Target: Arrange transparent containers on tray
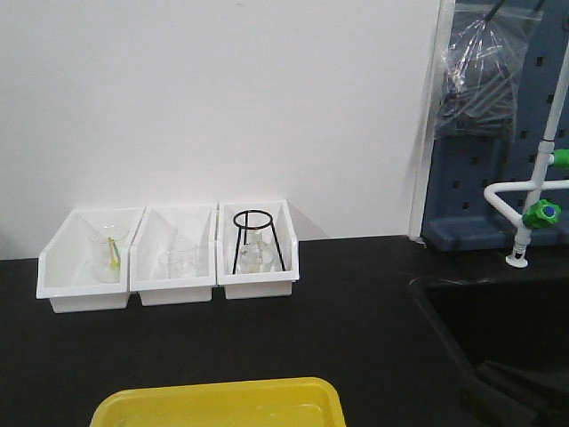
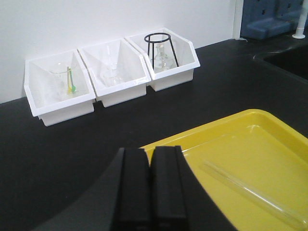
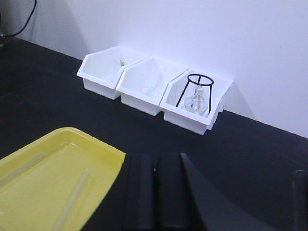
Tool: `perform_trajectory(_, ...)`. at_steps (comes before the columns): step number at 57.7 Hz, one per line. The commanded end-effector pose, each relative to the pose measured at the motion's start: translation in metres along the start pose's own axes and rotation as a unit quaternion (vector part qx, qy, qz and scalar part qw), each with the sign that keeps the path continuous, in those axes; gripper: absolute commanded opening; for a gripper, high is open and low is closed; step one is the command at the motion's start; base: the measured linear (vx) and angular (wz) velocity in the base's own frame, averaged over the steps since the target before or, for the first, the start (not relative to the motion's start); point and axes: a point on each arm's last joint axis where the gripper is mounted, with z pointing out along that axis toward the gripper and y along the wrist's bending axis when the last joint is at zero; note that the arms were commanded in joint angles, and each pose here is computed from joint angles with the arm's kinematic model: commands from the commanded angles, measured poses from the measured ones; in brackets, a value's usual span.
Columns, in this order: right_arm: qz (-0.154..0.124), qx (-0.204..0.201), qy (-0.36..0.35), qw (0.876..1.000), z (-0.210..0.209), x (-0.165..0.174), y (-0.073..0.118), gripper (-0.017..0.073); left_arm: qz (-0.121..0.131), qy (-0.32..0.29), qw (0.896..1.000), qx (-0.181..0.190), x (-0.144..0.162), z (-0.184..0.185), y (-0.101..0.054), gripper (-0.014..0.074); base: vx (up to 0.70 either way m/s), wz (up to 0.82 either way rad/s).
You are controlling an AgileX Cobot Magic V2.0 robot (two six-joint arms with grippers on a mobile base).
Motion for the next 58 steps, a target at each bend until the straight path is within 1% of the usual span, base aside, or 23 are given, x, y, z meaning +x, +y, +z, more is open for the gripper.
perform_trajectory(1, -0.011, -0.008, -0.065, 0.998, -0.004, -0.019, 0.000, -0.0013, -0.004, -0.053, 0.999, 0.005, -0.016, -0.002, -0.001, -0.0007, 0.00, 0.00)
perform_trajectory(38, -0.011, -0.007, -0.062, 0.998, -0.004, -0.018, 0.000, -0.0013, -0.005, -0.057, 0.998, 0.002, -0.016, -0.005, 0.000, -0.0007, 0.00, 0.00)
perform_trajectory(39, -0.011, -0.007, -0.062, 0.998, -0.004, -0.018, 0.000, -0.0013, -0.003, -0.059, 0.998, -0.001, -0.016, -0.005, 0.000, -0.0007, 0.00, 0.00)
perform_trajectory(41, -0.011, -0.007, -0.062, 0.998, -0.004, -0.018, 0.000, -0.0013, 0.018, -0.068, 0.997, -0.015, -0.017, -0.008, 0.002, -0.0007, 0.00, 0.00)
perform_trajectory(44, -0.011, -0.007, -0.062, 0.998, -0.004, -0.018, 0.000, -0.0013, 0.037, -0.079, 0.995, -0.042, -0.015, -0.014, 0.006, -0.0007, 0.00, 0.00)
perform_trajectory(49, -0.011, -0.007, -0.061, 0.998, -0.004, -0.018, 0.000, -0.0013, 0.054, -0.082, 0.992, -0.079, 0.000, -0.019, 0.011, -0.0007, 0.00, 0.00)
perform_trajectory(52, -0.011, -0.007, -0.061, 0.998, -0.004, -0.018, 0.000, -0.0013, 0.055, -0.082, 0.991, -0.094, 0.014, -0.019, 0.012, -0.0007, 0.00, 0.00)
perform_trajectory(55, -0.011, -0.007, -0.061, 0.998, -0.004, -0.018, 0.000, -0.0013, 0.050, -0.081, 0.990, -0.106, 0.033, -0.019, 0.013, -0.0007, 0.00, 0.00)
perform_trajectory(58, -0.011, -0.007, -0.061, 0.998, -0.004, -0.018, 0.000, -0.0013, 0.044, -0.080, 0.989, -0.117, 0.058, -0.016, 0.013, -0.0007, 0.00, 0.00)
